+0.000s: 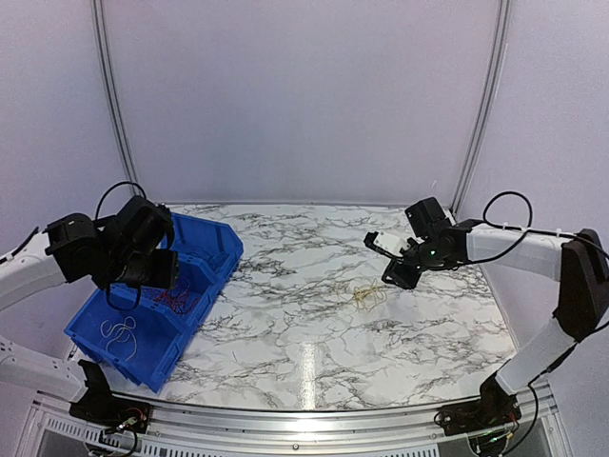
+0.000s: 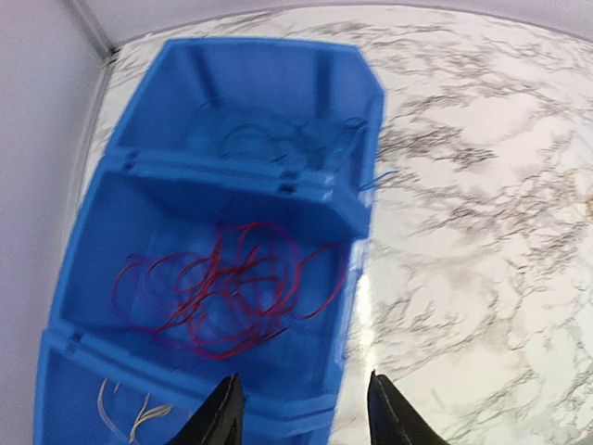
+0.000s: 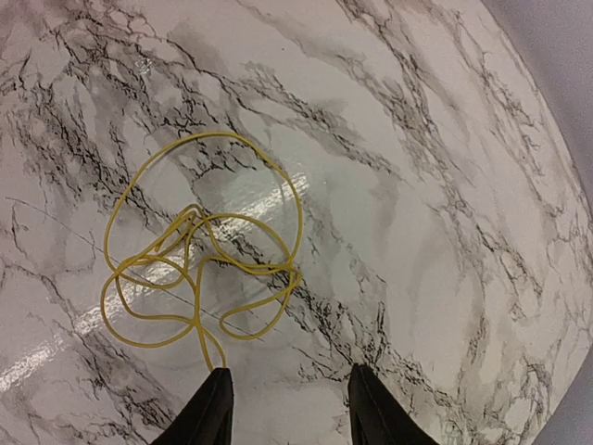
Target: Untangle the cables
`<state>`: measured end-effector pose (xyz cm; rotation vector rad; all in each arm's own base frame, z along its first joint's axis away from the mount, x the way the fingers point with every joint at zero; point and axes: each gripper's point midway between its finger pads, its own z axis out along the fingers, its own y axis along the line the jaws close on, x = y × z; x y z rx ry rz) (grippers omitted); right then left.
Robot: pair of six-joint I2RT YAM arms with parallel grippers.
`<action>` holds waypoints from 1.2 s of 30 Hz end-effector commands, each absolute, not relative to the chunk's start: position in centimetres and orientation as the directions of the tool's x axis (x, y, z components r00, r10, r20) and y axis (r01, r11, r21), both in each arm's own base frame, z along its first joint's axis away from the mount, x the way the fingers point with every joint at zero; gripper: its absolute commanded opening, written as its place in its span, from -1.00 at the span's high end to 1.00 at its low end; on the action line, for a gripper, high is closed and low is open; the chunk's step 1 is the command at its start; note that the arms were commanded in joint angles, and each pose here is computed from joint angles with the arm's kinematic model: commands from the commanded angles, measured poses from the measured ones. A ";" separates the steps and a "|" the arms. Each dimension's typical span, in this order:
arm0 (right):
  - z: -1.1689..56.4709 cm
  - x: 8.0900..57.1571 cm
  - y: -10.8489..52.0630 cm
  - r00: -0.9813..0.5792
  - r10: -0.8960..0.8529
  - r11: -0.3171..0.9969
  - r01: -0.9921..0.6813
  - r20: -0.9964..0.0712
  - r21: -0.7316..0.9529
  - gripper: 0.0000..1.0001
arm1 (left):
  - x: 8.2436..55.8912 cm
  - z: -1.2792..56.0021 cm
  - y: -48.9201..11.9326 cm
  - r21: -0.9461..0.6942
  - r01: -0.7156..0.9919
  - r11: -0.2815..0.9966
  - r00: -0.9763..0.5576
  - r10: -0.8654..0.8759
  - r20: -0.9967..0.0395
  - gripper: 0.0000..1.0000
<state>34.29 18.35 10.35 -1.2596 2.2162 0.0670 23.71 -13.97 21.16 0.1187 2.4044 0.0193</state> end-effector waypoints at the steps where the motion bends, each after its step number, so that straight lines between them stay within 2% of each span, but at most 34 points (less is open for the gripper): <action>1: 11.6 34.5 17.2 -0.400 -0.727 0.592 -0.778 -0.558 -0.213 0.13 | 27.3 23.7 -23.3 -0.118 0.316 0.942 -0.626 0.113 -0.771 0.07; 6: 13.0 34.8 16.5 -0.419 -0.659 0.632 -0.759 -0.625 -0.157 0.17 | 27.9 22.3 -30.3 -0.196 0.435 0.879 -0.608 0.127 -0.783 0.07; 10: 10.8 33.4 17.1 -0.446 -0.672 0.590 -0.805 -0.591 -0.062 0.20 | 27.6 19.9 -34.3 -0.236 0.479 0.845 -0.639 0.151 -0.754 0.07; 15: 8.8 32.0 18.4 -0.449 -0.687 0.521 -0.852 -0.571 0.043 0.17 | 25.9 17.6 -37.8 -0.212 0.537 0.816 -0.638 0.229 -0.736 0.07; 26: 6.2 32.5 18.8 -0.502 -0.691 0.528 -0.842 -0.520 0.112 0.22 | 23.0 14.5 -43.6 -0.300 0.596 0.744 -0.665 0.248 -0.705 0.00; 29: 6.2 32.5 19.1 -0.503 -0.686 0.523 -0.843 -0.525 0.124 0.38 | 23.0 13.9 -44.3 -0.302 0.593 0.746 -0.667 0.246 -0.703 -0.01; 32: 6.6 32.7 19.3 -0.495 -0.682 0.517 -0.847 -0.538 0.124 0.83 | 23.0 13.8 -44.7 -0.310 0.593 0.743 -0.663 0.232 -0.712 -0.01; 35: 7.2 32.5 19.5 -0.479 -0.677 0.502 -0.856 -0.558 0.125 1.00 | 23.5 14.2 -44.9 -0.321 0.586 0.744 -0.646 0.191 -0.739 -0.02; 36: 7.4 32.4 19.7 -0.474 -0.675 0.497 -0.859 -0.564 0.127 1.00 | 23.9 14.4 -44.8 -0.318 0.574 0.754 -0.636 0.166 -0.754 -0.02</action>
